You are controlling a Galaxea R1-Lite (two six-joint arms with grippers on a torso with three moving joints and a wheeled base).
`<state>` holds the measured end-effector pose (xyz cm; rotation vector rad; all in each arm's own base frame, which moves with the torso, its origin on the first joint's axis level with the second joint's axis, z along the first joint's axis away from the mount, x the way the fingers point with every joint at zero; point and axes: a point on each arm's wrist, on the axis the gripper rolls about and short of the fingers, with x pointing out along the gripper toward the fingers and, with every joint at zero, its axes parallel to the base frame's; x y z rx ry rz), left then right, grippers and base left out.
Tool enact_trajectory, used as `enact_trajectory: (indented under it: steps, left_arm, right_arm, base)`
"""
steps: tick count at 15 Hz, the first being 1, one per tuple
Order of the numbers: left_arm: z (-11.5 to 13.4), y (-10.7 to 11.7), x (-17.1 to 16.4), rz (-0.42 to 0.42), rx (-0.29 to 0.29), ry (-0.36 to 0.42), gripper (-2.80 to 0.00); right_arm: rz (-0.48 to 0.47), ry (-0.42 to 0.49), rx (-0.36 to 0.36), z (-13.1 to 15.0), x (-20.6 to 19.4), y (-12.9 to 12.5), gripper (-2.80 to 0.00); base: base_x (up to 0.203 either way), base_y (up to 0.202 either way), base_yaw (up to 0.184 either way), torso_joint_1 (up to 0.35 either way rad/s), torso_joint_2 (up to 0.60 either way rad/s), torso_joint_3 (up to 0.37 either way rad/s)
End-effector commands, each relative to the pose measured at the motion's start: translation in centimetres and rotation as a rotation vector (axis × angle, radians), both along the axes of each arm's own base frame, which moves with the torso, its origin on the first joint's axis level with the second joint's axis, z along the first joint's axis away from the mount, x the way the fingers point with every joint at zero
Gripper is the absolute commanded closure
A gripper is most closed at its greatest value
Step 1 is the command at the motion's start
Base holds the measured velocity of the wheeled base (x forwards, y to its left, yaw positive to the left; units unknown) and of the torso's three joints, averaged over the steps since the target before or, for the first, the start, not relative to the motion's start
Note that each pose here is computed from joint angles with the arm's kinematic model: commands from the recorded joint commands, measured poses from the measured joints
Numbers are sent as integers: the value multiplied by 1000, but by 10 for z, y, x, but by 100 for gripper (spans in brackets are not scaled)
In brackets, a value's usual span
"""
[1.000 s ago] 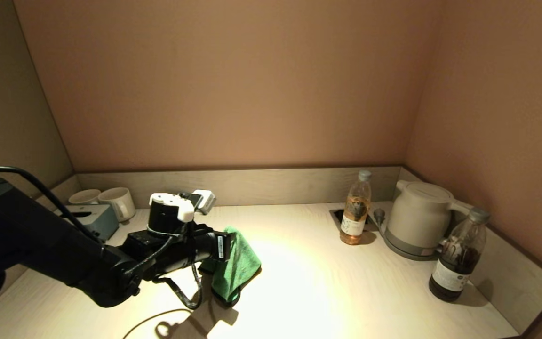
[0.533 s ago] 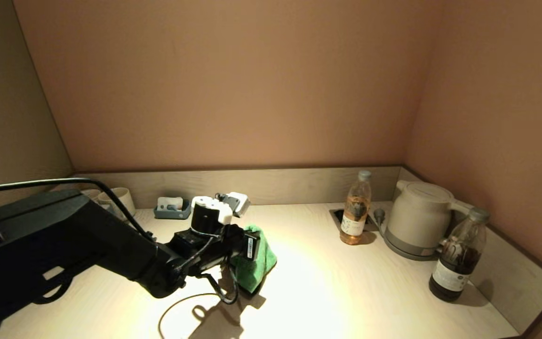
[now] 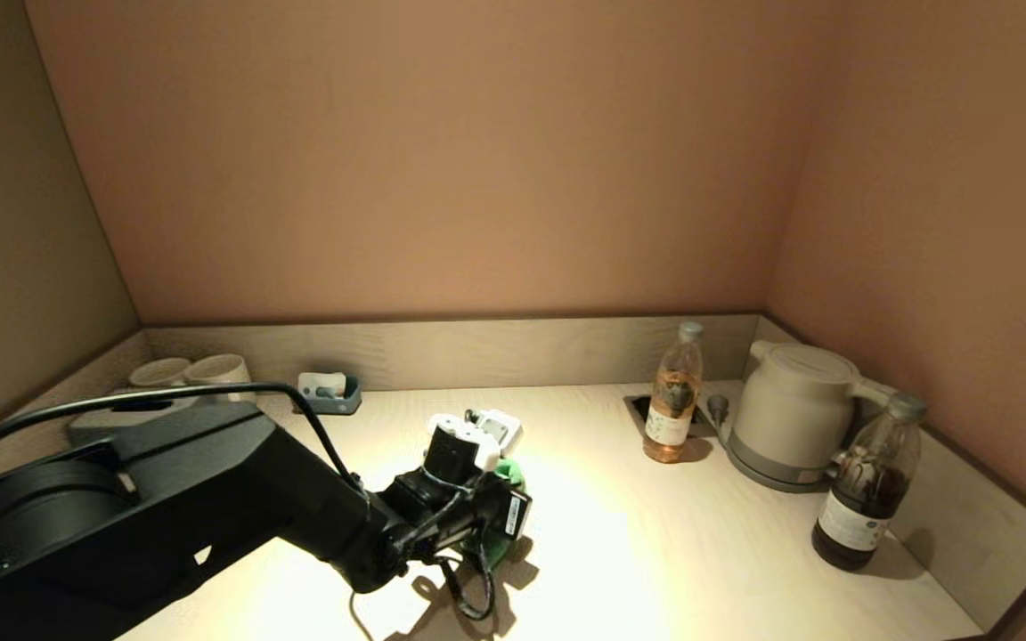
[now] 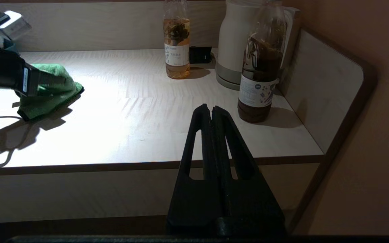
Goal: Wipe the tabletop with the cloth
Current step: Sweep the stains on the table
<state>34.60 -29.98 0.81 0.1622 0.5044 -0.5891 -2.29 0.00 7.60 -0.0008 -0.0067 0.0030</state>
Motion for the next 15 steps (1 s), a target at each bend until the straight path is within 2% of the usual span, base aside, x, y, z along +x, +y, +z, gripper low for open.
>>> enact_trajectory:
  steps: [1, 2, 7, 10, 12, 15]
  left_arm:
    - [-19, -1, -3, 6, 48, 27, 0]
    - [-28, 1, -6, 15, 94, 52, 0]
    - [-44, -2, -24, -8, 166, 101, 0]
    - [-34, 6, -33, -28, 205, 97, 0]
    - [-27, 14, -39, -4, 242, 81, 0]
    - [-22, 15, -37, 39, 209, 32, 0]
  right_arm:
    - [2, 1, -1, 0, 0, 0, 0]
    - [2, 1, -1, 0, 0, 0, 0]
    - [2, 1, -1, 0, 0, 0, 0]
    - [2, 1, -1, 0, 0, 0, 0]
    - [2, 1, -1, 0, 0, 0, 0]
    - [2, 1, -1, 0, 0, 0, 0]
  base:
    - [0, 0, 0, 0, 0, 0]
    - [0, 0, 0, 0, 0, 0]
    - [0, 0, 0, 0, 0, 0]
    - [0, 0, 0, 0, 0, 0]
    - [0, 0, 0, 0, 0, 0]
    - [0, 0, 0, 0, 0, 0]
